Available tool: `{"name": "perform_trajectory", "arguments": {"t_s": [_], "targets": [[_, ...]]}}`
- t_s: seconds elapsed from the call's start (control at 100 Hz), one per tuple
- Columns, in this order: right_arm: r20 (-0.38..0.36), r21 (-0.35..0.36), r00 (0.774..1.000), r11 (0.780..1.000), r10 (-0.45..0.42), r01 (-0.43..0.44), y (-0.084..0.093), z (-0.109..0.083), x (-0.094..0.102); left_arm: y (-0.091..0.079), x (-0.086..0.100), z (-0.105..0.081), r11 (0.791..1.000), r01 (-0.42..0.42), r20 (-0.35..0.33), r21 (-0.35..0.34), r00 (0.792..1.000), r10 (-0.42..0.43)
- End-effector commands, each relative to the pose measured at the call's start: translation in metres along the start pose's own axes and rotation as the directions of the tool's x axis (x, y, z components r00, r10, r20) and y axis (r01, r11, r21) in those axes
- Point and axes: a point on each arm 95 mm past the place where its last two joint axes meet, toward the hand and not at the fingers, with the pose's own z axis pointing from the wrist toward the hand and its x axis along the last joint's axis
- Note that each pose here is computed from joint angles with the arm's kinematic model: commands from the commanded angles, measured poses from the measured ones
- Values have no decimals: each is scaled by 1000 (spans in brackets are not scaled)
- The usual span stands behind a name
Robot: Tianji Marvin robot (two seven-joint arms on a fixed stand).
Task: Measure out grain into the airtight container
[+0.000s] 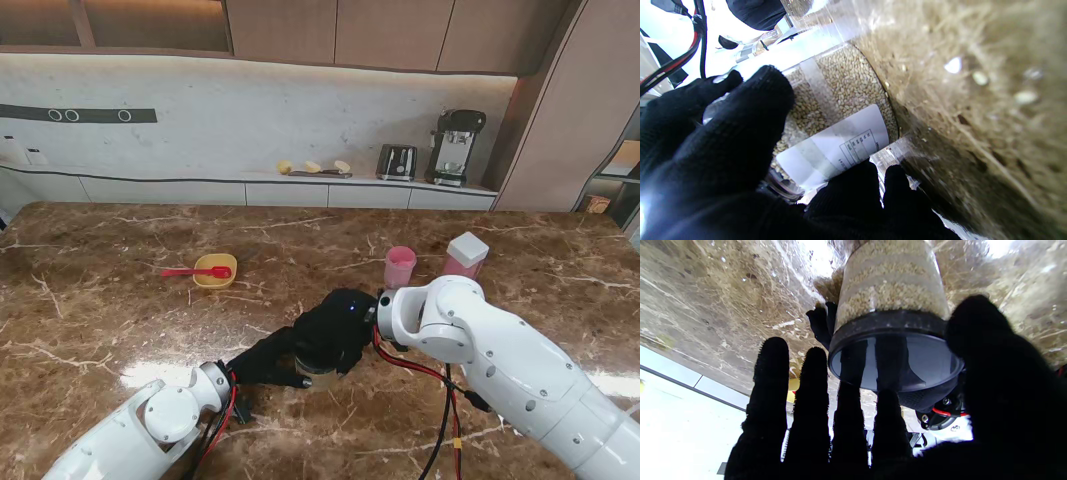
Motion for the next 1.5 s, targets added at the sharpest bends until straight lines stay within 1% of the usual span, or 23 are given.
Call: {"name": "perform_trajectory", "arguments": {"t_s": [0.0,0.08,0.27,0.42,0.54,0.63,0.74,0.81,1.02,1.25,1.37,1.49], "targets": [[-5,27,1000,1000,1,-1,-5,1,1,15,-19,-13,999,12,67,-36,998,-10],[0,16,1000,1000,-2,2,-7,3,2,16,-19,-13,999,13,66,-34,998,-11],[46,-68,998,997,44,-41,-12,10,8,15,-19,-13,999,12,66,-38,998,-9],[85,-82,993,994,76,-69,-18,12,13,16,-20,-13,999,-9,67,-50,998,12],[119,-92,988,992,94,-84,-22,13,18,17,-20,-13,998,-9,67,-54,998,13],[157,-101,981,990,110,-95,-25,14,22,17,-20,-13,998,-10,67,-57,998,14],[213,-120,972,990,104,-79,-27,16,26,17,-20,-13,998,-12,68,-58,998,16],[239,-135,963,987,120,-90,-29,17,28,17,-20,-14,998,-10,69,-57,998,14],[280,-135,948,984,150,-116,-31,20,34,17,-21,-15,998,-17,71,-66,997,22],[352,-149,918,979,183,-137,-33,25,44,17,-21,-15,998,-19,72,-66,997,23],[370,-156,910,978,187,-137,-34,25,46,17,-21,-15,998,-17,73,-66,997,22],[379,-168,908,978,181,-125,-32,24,46,17,-21,-16,998,-16,72,-64,997,21]]}}
